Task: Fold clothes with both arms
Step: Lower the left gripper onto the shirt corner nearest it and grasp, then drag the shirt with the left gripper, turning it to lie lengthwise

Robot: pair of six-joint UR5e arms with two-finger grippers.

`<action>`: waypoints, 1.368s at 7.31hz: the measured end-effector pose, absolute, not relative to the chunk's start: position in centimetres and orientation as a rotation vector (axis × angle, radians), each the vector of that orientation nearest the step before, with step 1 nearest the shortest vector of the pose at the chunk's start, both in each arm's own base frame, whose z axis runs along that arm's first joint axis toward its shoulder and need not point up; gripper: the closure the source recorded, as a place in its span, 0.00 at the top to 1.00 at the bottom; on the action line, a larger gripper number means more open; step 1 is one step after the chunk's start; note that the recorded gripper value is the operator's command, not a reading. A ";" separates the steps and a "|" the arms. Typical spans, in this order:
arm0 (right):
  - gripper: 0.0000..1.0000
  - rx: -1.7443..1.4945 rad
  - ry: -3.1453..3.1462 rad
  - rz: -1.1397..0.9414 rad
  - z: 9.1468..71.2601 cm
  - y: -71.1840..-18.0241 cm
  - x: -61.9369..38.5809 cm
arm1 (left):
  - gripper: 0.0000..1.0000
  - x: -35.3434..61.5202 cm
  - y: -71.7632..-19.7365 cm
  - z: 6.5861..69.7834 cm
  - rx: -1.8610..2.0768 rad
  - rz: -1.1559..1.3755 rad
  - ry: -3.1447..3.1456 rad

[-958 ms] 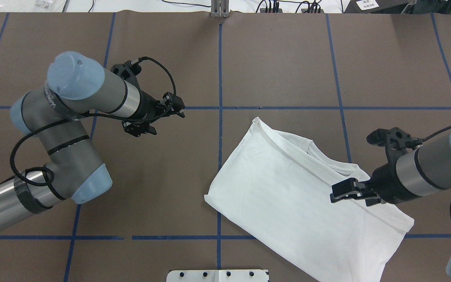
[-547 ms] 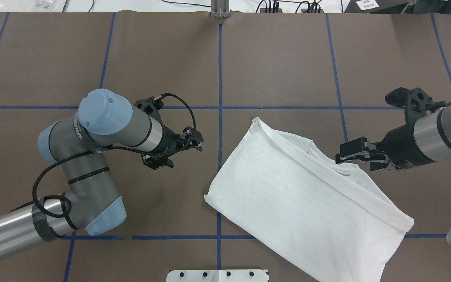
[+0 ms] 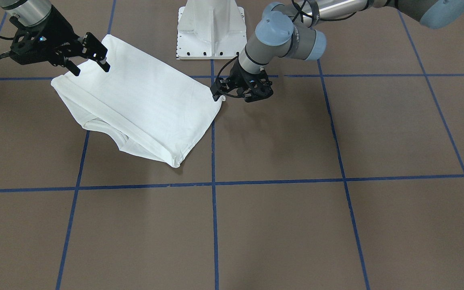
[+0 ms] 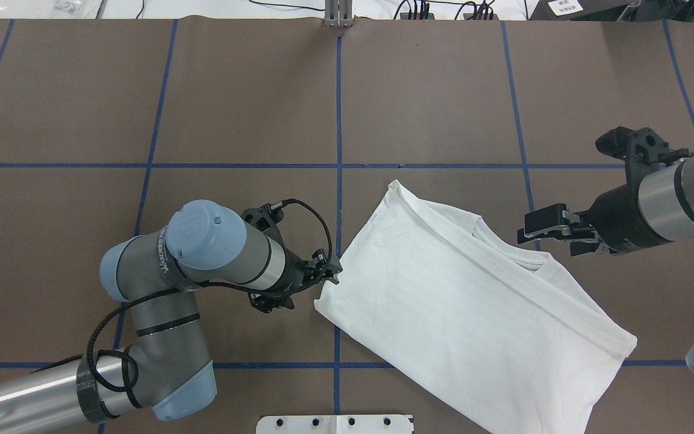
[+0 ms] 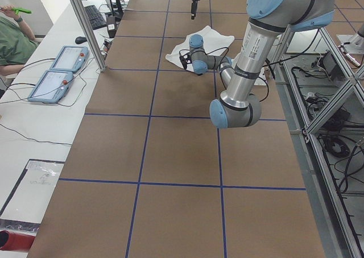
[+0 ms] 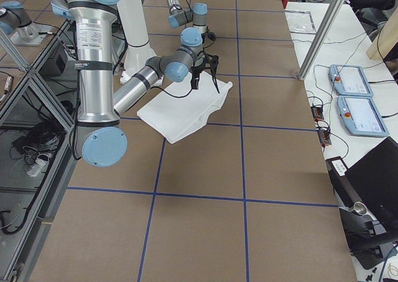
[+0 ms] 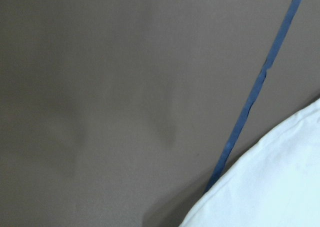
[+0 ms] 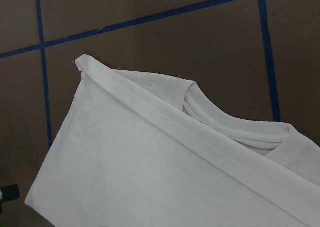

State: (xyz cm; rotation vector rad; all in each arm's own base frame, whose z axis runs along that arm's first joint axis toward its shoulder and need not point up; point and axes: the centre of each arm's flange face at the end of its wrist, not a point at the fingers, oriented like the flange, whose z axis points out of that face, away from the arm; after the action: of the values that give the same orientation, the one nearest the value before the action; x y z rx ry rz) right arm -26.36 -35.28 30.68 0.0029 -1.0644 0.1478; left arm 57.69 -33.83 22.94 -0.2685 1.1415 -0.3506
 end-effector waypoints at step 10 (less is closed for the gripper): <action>1.00 -0.002 -1.056 0.153 31.1 -35.5 -26.4 | 0.00 59.6 -32.8 21.7 -0.266 -0.365 1.145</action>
State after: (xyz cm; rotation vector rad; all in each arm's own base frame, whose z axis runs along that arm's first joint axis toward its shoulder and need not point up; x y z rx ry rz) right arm -26.44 -35.45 31.13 -0.0022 -1.0561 0.1529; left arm 59.59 -32.81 21.75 -0.2659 1.1446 -0.3645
